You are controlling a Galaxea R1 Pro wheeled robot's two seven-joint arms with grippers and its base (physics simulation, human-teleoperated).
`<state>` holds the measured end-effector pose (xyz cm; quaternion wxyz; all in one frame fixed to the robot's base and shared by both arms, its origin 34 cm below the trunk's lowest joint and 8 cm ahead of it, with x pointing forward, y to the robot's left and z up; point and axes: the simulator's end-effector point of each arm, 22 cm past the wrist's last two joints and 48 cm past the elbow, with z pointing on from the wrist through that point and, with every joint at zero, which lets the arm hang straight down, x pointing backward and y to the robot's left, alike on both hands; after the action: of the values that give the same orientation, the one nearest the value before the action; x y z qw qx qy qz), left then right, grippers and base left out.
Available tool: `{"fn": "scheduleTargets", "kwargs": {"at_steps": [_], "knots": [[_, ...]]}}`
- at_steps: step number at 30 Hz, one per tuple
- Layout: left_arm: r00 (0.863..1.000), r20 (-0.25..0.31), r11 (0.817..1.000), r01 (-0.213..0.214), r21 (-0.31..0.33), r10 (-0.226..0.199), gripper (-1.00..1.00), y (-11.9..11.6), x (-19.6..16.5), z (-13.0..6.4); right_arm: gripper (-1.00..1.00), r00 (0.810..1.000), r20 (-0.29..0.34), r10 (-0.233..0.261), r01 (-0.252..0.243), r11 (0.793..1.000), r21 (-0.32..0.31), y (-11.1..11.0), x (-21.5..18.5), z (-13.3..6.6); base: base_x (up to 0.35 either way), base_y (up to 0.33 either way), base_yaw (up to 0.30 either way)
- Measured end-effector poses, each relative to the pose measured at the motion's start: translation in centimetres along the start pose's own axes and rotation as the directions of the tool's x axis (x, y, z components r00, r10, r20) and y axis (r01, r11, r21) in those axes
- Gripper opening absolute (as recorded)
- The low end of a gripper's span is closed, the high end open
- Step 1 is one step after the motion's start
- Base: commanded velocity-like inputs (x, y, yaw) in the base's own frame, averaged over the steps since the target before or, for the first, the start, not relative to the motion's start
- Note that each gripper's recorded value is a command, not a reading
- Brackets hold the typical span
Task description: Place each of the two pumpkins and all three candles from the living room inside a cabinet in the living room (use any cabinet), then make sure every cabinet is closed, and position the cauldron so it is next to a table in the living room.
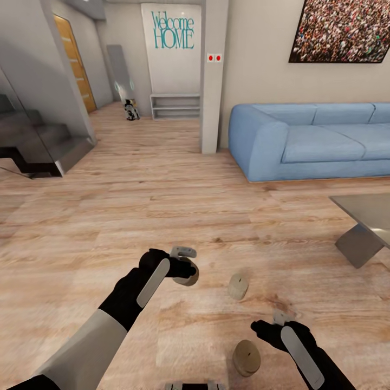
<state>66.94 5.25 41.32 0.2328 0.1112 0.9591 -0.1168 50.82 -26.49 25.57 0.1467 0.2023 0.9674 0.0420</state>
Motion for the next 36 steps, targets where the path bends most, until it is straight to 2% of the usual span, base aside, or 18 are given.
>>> {"fn": "scheduleTargets", "kwargs": {"at_steps": [7,16,24,36], "knots": [[0.999,-0.044,1.000,0.003,0.011,-0.003,-1.00,0.1,1.4,1.3,1.00,1.000,-0.030,0.004,-0.004,1.000,-0.001,-0.2,1.0,1.0,0.000,0.000,0.000],[0.998,-0.069,1.000,0.008,0.024,-0.006,-1.00,0.1,2.3,2.7,1.00,0.998,-0.065,0.006,-0.006,1.000,0.001,-0.3,2.4,2.3,0.000,0.000,0.000],[0.998,-0.068,1.000,0.003,0.029,-0.001,-1.00,-0.2,2.3,2.5,1.00,0.997,-0.070,0.010,-0.011,1.000,-0.018,1.1,3.0,2.3,0.000,0.020,0.000],[0.998,-0.061,1.000,-0.002,0.027,0.003,-1.00,-0.2,2.0,2.3,1.00,0.997,-0.070,0.013,-0.014,1.000,-0.018,1.1,3.0,2.3,0.039,0.060,0.000]]}}
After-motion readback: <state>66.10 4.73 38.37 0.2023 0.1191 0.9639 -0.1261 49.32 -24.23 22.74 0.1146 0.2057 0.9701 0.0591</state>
